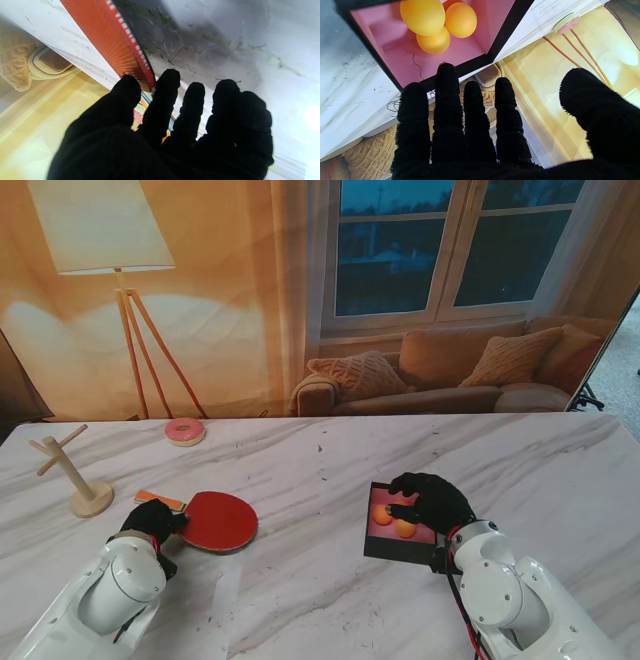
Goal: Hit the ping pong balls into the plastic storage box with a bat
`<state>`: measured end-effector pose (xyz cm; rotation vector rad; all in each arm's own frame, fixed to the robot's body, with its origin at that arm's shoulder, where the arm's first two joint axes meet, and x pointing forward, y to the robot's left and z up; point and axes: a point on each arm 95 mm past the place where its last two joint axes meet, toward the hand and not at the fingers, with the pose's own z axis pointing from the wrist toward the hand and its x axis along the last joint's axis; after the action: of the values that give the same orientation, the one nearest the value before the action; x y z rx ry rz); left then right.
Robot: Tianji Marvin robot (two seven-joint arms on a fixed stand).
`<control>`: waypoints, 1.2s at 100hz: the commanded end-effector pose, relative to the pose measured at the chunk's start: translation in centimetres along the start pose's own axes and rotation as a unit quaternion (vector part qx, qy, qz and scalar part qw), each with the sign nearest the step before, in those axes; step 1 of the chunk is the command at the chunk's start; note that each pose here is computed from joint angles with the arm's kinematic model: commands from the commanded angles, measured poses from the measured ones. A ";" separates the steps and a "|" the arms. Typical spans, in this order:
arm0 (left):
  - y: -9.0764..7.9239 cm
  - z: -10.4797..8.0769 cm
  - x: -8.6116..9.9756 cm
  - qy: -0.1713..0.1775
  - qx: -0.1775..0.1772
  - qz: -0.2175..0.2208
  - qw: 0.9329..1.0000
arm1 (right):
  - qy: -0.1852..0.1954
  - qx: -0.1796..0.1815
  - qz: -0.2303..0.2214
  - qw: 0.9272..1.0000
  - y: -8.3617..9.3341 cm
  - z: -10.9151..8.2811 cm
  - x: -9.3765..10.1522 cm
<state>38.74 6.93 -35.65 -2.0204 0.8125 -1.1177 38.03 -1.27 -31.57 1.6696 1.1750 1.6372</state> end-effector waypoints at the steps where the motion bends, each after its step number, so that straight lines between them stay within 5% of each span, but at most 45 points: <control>1: 0.1 -0.2 0.2 -0.008 -0.013 -0.011 1.000 | -0.004 0.010 0.002 1.000 -0.3 -0.1 0.0; 38: -0.1 -0.7 0.2 -0.011 -0.056 -0.008 0.998 | 0.000 0.008 0.003 1.000 -0.3 0.0 0.0; 72: -0.4 -1.5 0.7 0.021 -0.052 0.021 0.998 | 0.003 0.010 0.004 1.000 -0.4 0.1 0.1; 120: -1.2 -2.7 3.7 0.143 -0.039 -0.019 0.989 | 0.017 0.005 0.005 1.000 -0.5 0.3 0.5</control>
<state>38.11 4.97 -32.61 -2.0009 0.9558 -1.4071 38.14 -0.83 -31.69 1.6563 1.1845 1.6687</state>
